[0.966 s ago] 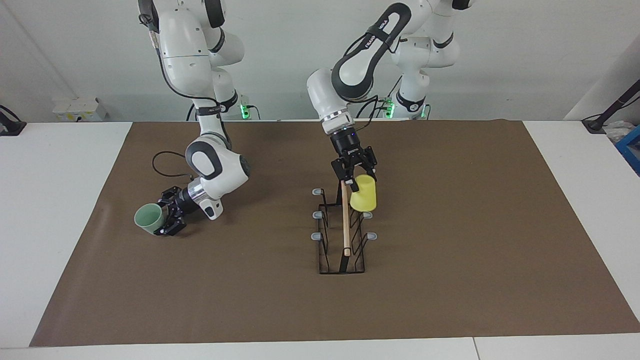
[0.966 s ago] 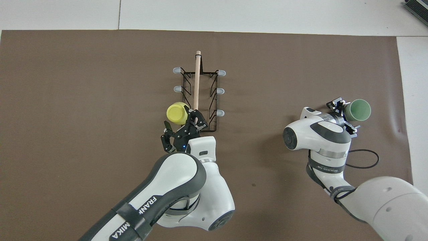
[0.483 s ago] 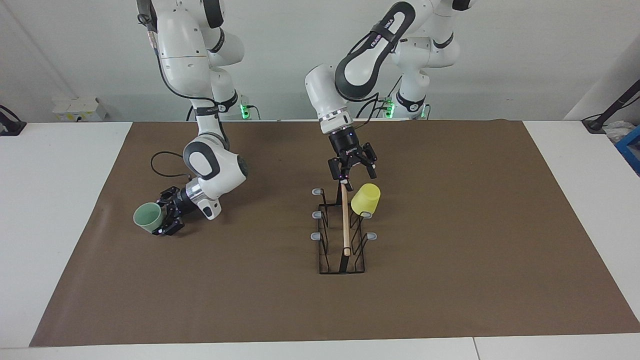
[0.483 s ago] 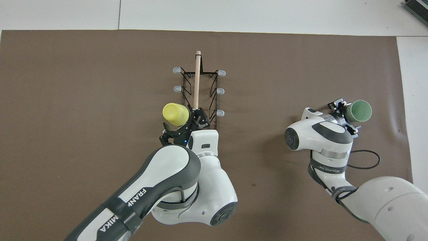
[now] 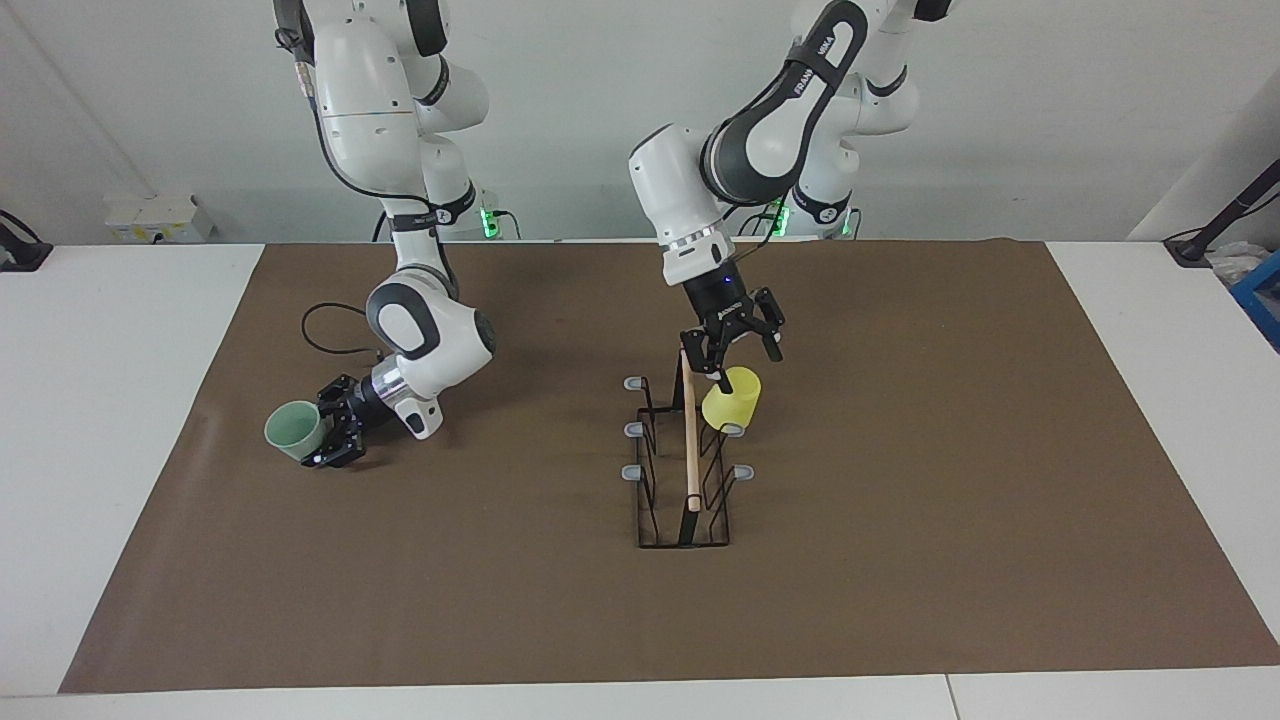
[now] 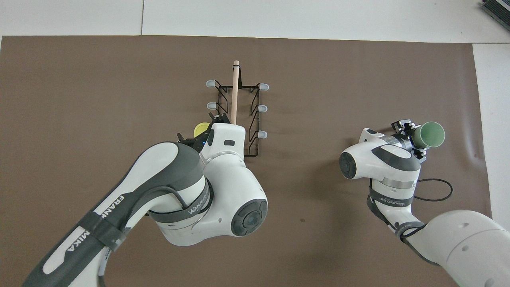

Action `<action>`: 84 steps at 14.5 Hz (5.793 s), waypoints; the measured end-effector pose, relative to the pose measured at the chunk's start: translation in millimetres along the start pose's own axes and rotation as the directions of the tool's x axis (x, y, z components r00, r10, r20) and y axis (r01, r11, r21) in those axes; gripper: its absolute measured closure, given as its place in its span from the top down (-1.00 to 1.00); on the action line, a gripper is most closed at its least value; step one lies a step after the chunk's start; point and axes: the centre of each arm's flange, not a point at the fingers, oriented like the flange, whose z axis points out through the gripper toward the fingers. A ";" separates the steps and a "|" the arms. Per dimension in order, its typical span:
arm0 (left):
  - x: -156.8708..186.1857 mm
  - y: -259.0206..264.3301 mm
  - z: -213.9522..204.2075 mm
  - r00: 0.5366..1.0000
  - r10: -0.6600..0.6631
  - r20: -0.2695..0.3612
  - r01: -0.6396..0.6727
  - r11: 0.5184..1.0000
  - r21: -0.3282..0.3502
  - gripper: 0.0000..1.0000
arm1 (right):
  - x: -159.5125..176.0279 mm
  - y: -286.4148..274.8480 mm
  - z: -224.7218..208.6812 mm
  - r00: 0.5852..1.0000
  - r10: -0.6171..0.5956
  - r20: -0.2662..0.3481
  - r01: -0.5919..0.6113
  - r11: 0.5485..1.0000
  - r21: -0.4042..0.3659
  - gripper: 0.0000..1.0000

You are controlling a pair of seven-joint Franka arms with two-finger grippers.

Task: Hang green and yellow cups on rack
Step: 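Open the left gripper and withdraw it from the yellow cup, then carry the green cup with the right gripper toward the rack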

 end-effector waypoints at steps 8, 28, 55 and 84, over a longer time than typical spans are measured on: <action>96.2 -42.0 26.7 0.933 0.244 0.265 -0.248 0.969 -0.019 1.00 | 0.1 0.9 -1.7 1.000 0.000 0.000 0.000 1.000 -0.004 0.37; 313.1 -273.4 17.6 0.622 0.640 0.452 -0.501 0.768 -0.399 1.00 | -140.8 47.3 -94.6 0.868 0.306 -0.390 -0.256 0.951 0.176 0.37; 335.8 -286.9 9.8 0.547 0.663 0.512 -0.473 0.749 -0.465 1.00 | -256.2 82.7 -252.8 -0.493 0.525 -0.694 -0.358 0.604 0.712 0.37; 331.4 -280.3 4.7 0.538 0.670 0.511 -0.477 0.742 -0.472 1.00 | -92.3 67.5 -289.0 -0.919 0.120 -0.375 -0.247 0.567 0.786 0.37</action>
